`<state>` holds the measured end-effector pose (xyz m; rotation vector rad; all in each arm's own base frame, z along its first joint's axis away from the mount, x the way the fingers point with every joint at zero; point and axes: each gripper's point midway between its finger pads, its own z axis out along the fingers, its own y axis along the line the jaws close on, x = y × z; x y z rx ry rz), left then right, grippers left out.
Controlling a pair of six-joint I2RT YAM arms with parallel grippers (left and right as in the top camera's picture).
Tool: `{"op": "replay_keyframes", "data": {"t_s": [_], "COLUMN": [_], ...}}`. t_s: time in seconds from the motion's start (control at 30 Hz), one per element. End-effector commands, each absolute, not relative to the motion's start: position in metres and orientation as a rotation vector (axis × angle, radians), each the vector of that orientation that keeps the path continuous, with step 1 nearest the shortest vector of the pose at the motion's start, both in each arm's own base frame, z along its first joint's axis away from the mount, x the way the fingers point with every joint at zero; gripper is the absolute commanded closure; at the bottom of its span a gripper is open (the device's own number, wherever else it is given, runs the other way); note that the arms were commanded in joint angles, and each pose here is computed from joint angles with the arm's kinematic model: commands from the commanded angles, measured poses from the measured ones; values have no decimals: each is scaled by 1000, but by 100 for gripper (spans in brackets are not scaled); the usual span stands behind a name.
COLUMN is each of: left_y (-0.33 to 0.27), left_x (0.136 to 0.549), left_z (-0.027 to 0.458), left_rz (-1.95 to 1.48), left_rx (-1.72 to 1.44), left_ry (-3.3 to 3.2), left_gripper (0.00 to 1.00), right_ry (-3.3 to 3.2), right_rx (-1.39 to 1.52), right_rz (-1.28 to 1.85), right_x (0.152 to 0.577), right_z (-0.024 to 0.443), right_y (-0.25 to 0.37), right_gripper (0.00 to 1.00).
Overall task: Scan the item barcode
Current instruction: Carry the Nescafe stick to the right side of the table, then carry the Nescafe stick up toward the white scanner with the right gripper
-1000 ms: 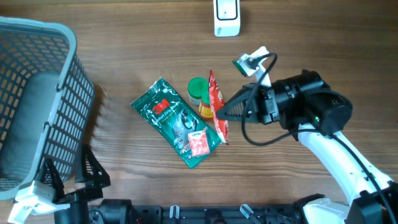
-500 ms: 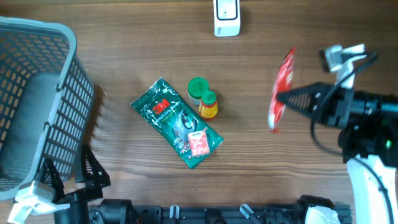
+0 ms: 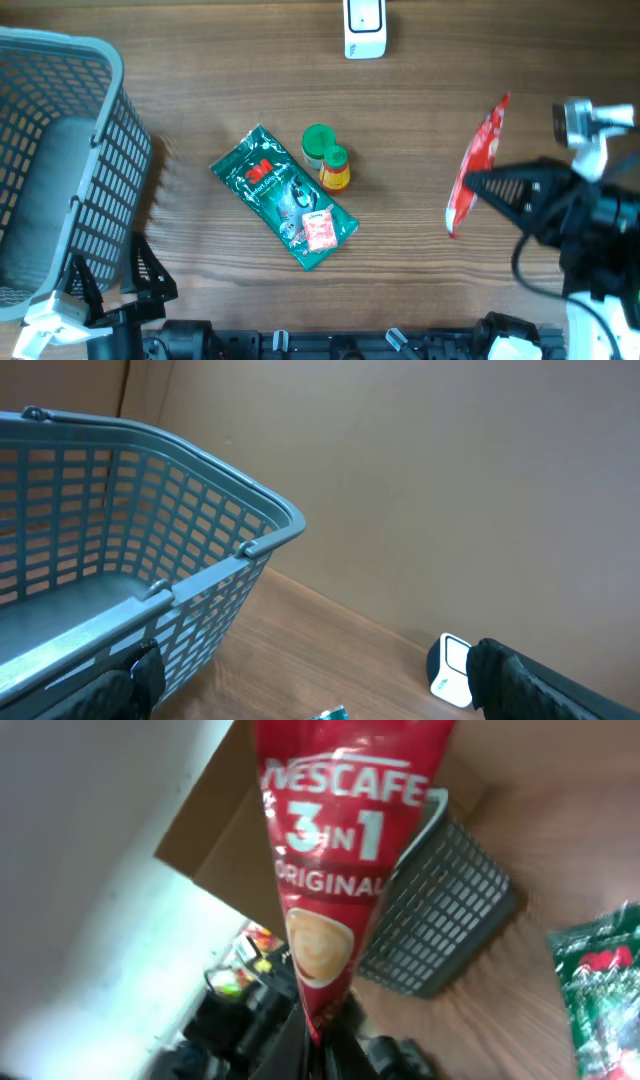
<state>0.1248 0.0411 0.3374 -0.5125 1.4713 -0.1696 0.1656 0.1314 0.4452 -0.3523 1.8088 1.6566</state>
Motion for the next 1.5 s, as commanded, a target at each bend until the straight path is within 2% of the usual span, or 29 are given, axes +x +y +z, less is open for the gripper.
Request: {"op": "replay_keyframes", "data": {"t_s": [0.0,0.17,0.23,0.53,0.77,0.87,1.0,1.07,1.13,1.2,1.33,1.47], "left_y": [42,42,42,42,42,42,42,42,42,42,42,42], "left_x": [124,124,124,124,124,124,124,124,124,124,124,124], "left_z": [338,338,338,338,338,338,338,338,338,338,338,338], "left_rz": [-172,-172,-171,-172,-172,-172,-171,-172,-172,-172,-172,-172], "left_rx": [-518,-518,-518,-518,-518,-518,-518,-518,-518,-518,-518,-518], "left_ry": [1464,1465,1464,1464,1464,1464,1464,1464,1464,1464,1464,1464], "left_gripper": [0,0,0,0,0,0,0,0,0,0,0,0], "right_ry": [1726,1705,1730,1875,1851,1773,1870,2034,2244,2359,2438,2487], "right_rx": [-545,-574,-546,-375,-27,-39,-41,92,315,396,428,336], "right_rz": [1496,1475,1505,1670,1839,1734,1594,1447,1169,1017,967,891], "right_x": [171,253,271,272,295,317,321,317,310,299,287,280], "right_z": [441,399,384,377,389,389,353,306,251,222,207,197], "right_y": [129,106,101,100,94,95,112,114,92,78,74,70], "right_gripper": [95,95,95,95,95,95,95,95,95,95,95,95]}}
